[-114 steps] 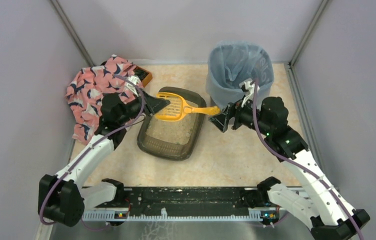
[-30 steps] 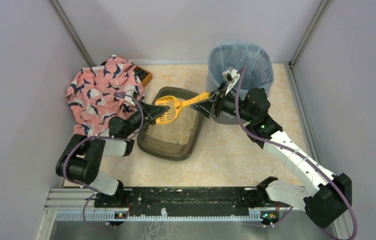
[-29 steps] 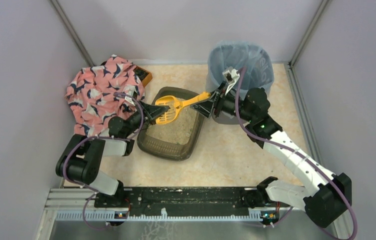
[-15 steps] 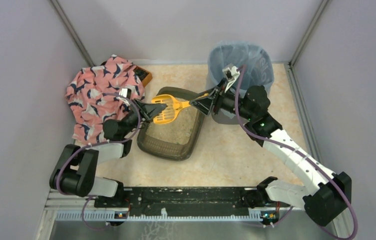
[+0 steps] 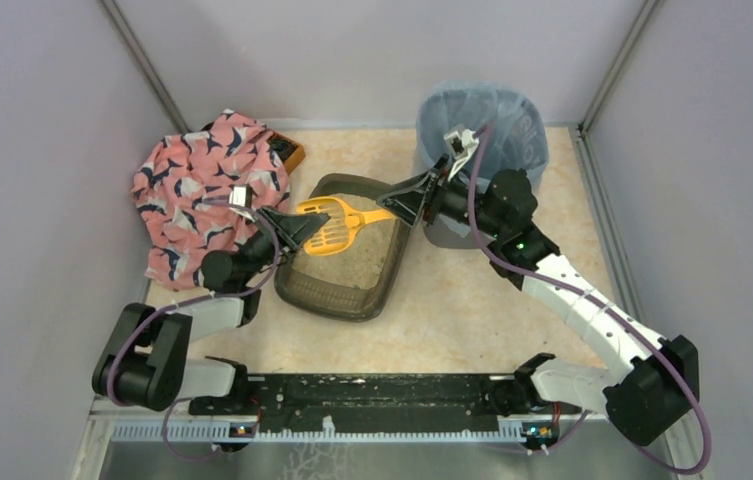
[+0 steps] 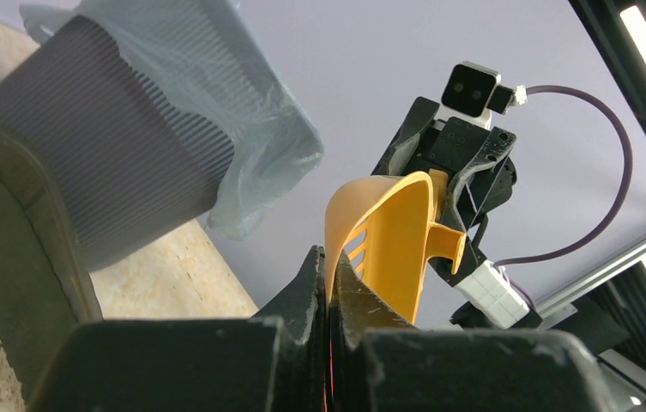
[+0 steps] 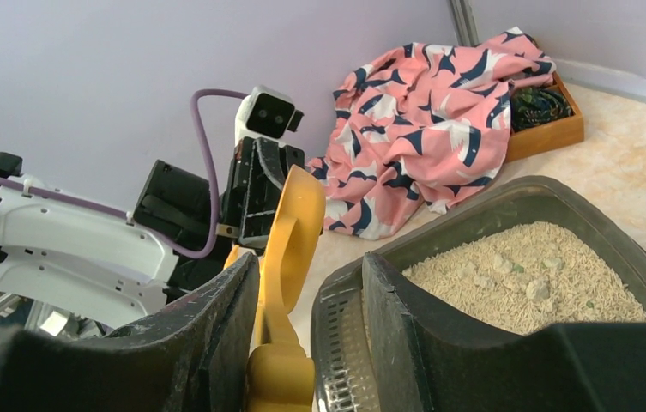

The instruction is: Clean the litter box

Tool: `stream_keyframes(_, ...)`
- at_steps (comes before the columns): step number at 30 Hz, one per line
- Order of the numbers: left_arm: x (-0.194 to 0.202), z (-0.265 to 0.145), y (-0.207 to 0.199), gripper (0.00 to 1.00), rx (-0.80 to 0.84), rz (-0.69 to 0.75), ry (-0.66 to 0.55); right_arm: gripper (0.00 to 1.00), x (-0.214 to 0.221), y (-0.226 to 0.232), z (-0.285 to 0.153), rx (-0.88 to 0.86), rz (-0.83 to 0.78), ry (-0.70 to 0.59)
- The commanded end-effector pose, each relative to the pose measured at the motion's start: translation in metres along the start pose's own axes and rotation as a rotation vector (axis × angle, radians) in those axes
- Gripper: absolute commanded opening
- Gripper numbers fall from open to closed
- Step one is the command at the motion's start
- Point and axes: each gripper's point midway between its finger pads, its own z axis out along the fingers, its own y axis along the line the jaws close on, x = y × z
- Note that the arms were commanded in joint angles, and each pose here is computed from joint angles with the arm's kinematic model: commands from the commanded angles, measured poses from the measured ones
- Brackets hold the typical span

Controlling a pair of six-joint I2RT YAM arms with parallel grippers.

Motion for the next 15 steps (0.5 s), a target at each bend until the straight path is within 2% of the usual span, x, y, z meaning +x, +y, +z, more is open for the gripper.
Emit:
stream_keyframes(1, -0.0069, -0.0064, -0.0640, 0.00, 0.251, 0.211, -0.063, 0.48, -0.0229, 0.0174, 0.0008, -0.054, -0.038, -0.071)
stream_keyframes(15, -0.0117, -0.0025, -0.0664, 0.00, 0.260, 0.219, -0.077, 0.48, -0.0149, 0.0174, -0.0078, -0.041, -0.031, -0.064)
